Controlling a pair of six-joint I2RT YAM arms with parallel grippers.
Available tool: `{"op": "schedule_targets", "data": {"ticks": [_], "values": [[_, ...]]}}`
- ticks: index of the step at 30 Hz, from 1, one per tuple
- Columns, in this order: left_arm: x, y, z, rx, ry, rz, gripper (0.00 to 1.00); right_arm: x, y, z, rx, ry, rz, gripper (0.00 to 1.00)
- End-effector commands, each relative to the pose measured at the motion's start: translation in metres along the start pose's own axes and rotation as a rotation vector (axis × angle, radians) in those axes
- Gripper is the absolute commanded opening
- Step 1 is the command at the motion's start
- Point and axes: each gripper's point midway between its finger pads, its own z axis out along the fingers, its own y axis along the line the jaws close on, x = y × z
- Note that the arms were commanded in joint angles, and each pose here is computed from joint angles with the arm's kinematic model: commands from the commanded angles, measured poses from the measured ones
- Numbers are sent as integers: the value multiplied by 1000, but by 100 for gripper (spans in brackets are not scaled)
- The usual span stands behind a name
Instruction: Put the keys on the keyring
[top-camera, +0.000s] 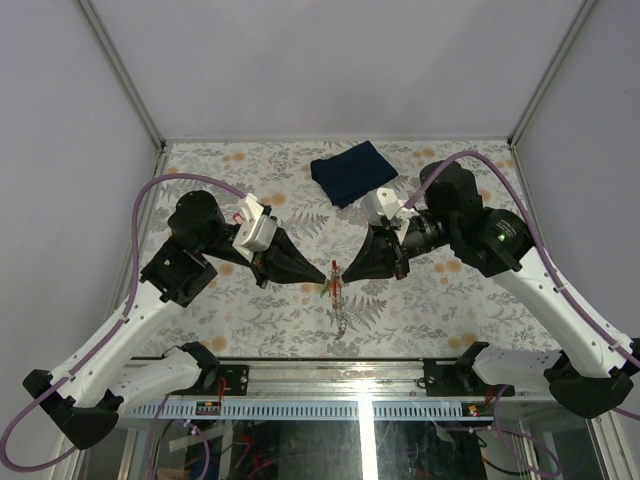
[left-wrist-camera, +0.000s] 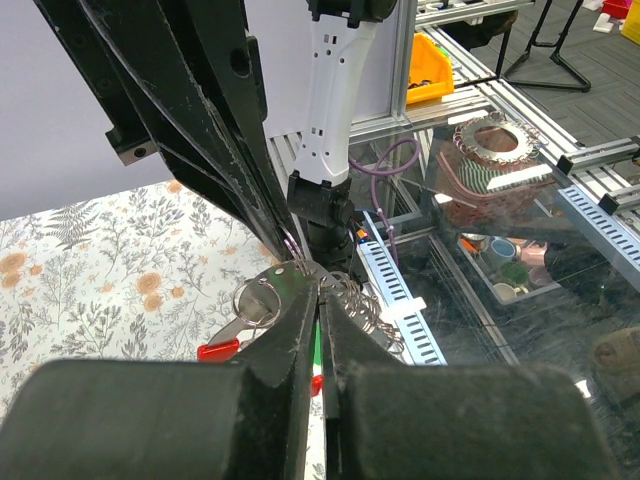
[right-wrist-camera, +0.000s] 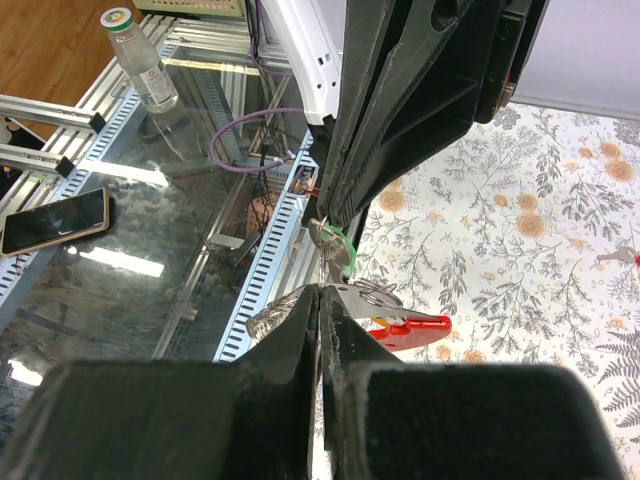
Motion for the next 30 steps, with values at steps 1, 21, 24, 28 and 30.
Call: {"op": "schedule_targets", "data": {"ticks": [1, 21, 24, 28, 30], "values": [[-12, -5, 0, 17, -11, 41, 0, -26, 7, -10, 25, -46, -102, 0], [16, 29, -4, -206, 12, -60, 0, -10, -32, -38, 412, -32, -270, 0], [25, 34, -5, -237, 25, -93, 0, -8, -36, -42, 453, -45, -300, 0], [61, 52, -9, -339, 91, -215, 0, 2, -40, -44, 474, -2, -273, 0], [92, 61, -13, -403, 147, -311, 0, 5, -42, -45, 480, 27, -253, 0]]}}
